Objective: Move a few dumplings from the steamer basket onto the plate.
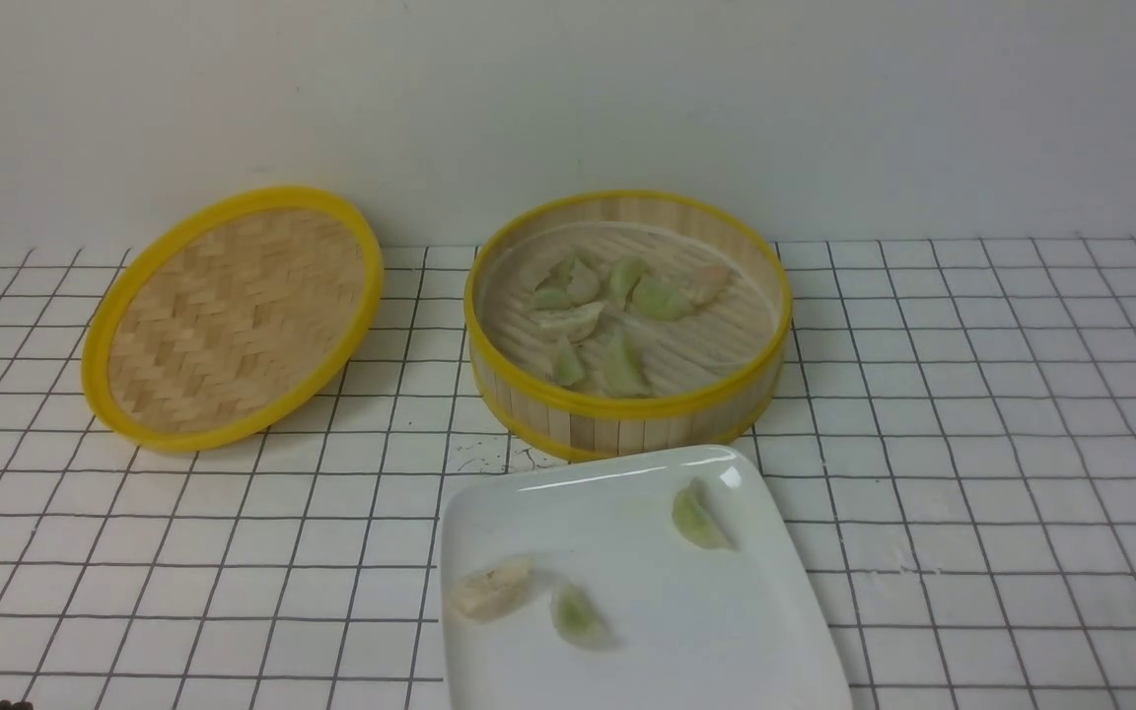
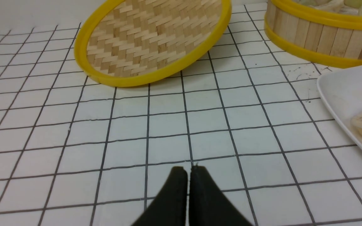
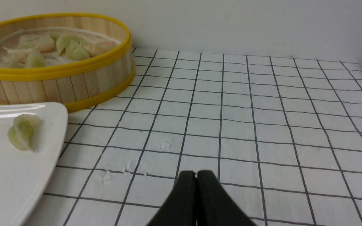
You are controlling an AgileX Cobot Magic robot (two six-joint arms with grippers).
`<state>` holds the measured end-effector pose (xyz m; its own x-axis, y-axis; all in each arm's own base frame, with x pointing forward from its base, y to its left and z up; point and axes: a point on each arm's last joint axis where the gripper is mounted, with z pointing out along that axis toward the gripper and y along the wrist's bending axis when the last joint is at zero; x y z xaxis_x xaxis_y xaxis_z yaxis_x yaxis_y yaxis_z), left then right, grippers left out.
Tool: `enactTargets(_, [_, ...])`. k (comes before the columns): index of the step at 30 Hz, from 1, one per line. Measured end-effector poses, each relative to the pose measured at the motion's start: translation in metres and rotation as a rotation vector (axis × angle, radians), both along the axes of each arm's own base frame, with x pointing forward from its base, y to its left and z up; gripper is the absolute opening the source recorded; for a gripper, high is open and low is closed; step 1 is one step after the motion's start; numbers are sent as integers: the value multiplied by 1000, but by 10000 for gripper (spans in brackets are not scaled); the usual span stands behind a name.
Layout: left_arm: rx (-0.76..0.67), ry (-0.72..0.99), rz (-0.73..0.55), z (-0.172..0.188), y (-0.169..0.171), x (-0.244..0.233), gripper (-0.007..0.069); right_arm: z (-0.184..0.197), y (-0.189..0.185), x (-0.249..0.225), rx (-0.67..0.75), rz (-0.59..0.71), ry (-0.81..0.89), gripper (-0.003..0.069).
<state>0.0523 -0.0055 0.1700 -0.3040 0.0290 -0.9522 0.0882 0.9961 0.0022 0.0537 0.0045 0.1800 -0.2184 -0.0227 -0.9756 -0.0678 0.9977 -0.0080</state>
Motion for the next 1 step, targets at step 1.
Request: enactTargets(1, [0, 0, 0, 0, 0, 0, -6, 0, 0, 0, 0, 0, 0, -15])
